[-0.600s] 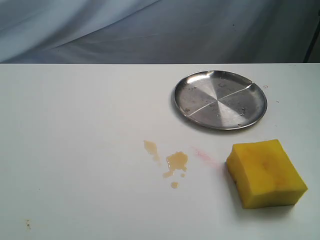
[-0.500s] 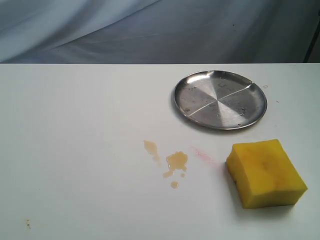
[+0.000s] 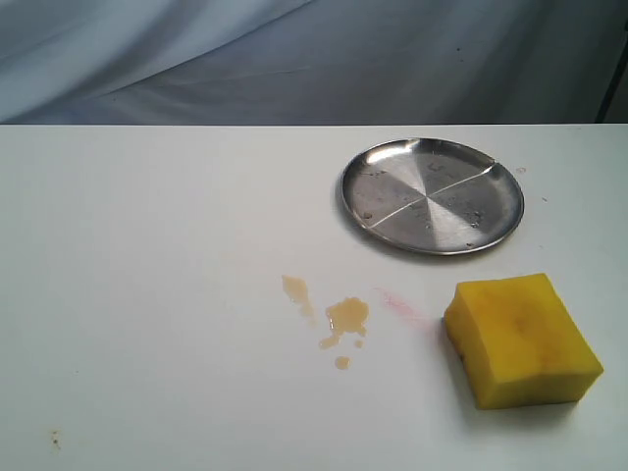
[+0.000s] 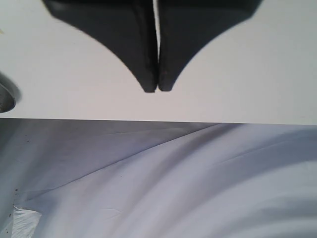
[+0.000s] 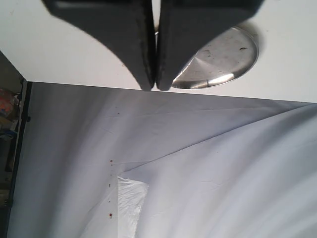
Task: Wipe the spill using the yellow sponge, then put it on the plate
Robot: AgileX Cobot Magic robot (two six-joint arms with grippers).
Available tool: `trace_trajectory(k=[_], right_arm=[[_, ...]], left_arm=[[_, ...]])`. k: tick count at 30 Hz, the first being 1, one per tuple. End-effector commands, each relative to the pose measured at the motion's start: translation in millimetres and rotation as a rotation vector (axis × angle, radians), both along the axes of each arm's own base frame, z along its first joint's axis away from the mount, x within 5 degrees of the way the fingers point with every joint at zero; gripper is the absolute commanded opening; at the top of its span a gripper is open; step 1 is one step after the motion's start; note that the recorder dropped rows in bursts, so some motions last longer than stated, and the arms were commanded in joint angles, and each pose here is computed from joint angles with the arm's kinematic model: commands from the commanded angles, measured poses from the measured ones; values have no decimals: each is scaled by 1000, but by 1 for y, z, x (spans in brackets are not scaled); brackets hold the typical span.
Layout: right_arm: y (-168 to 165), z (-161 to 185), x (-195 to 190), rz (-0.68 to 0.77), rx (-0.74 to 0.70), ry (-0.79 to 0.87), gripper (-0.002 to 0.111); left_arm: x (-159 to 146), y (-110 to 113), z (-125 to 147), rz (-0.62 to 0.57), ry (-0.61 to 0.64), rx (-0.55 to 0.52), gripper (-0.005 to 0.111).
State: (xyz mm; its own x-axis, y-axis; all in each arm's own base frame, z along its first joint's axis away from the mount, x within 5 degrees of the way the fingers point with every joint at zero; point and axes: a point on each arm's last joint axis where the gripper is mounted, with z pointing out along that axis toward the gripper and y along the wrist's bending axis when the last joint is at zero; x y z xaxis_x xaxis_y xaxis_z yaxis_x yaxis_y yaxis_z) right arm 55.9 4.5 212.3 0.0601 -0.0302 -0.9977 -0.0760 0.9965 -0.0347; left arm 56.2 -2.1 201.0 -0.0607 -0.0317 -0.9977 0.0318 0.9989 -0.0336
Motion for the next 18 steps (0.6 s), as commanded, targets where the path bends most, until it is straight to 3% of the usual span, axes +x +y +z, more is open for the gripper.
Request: trace_trajectory(k=[1, 18], right_arm=[[0, 0, 0, -6, -17, -1, 0], [0, 0, 0, -2, 22, 2, 0]], left_arm=[[0, 0, -1, 0, -1, -2, 1], [0, 0, -1, 0, -1, -2, 1]])
